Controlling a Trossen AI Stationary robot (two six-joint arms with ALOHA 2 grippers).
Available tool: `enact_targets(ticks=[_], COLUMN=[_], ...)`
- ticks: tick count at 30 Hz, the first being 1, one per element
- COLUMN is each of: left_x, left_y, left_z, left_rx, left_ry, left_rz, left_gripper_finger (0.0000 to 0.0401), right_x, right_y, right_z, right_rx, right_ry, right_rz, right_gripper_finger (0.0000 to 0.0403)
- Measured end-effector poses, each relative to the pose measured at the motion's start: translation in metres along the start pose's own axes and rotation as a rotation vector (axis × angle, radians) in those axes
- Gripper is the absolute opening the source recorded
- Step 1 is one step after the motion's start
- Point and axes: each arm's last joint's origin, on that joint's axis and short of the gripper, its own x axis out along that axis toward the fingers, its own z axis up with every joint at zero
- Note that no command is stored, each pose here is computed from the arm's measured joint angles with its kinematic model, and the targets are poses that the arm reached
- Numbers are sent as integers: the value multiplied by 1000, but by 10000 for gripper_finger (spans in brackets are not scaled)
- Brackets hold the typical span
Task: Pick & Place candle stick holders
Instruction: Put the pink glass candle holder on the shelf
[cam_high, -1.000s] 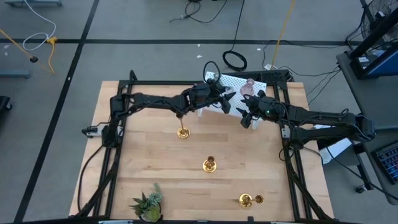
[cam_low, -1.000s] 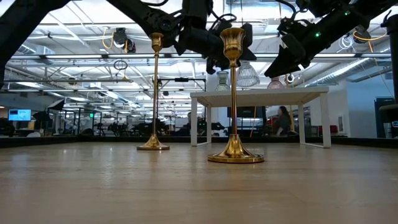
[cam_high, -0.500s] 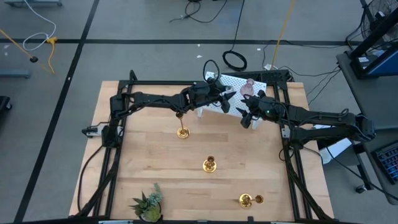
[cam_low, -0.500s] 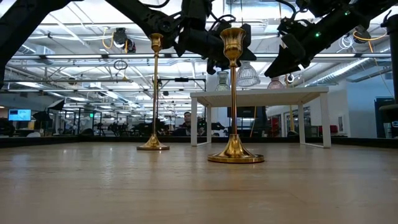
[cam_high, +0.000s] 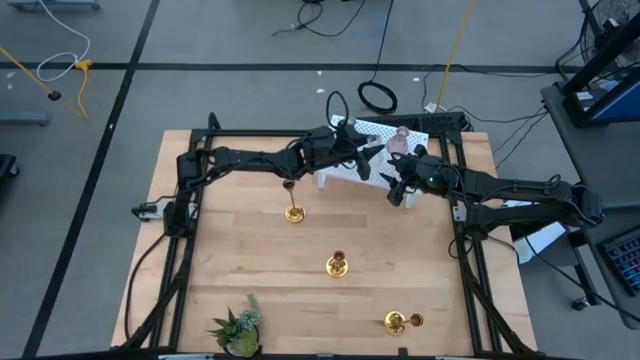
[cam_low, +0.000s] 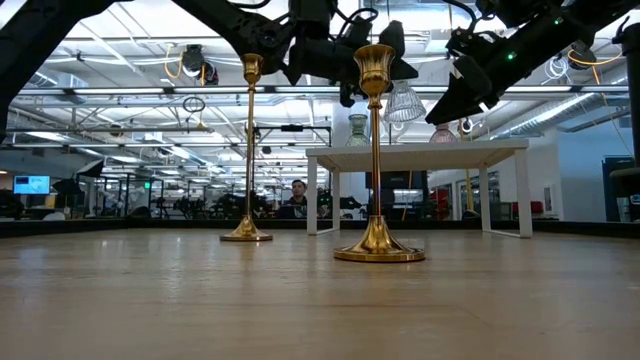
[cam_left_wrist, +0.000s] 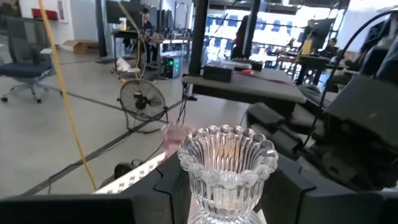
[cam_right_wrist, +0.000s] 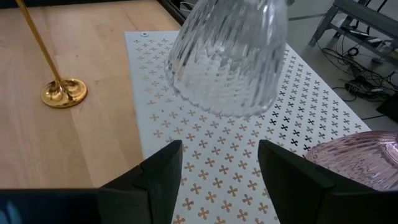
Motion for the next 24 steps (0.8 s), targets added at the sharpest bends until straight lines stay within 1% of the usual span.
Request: enact_targets(ticks=[7,14,19,24], left_x=[1,0,0,-1], left_y=[4,8,13,13], left_z=[1,-6,-12,-17], left_rx=[21,45,38,27], left_ry=[9,94,158,202], left_rz=[5,25,43,45], left_gripper_finger=[150,150,150,150], right_x=[0,0,0,0], right_y=[0,0,0,0], right_z=[-2,-3,-3,-3], right_rx=[-8,-11,-11,-11], right_ry=[20,35,34,34], right_rz=[0,0,0,0], right_gripper_finger=[203,203,203,203])
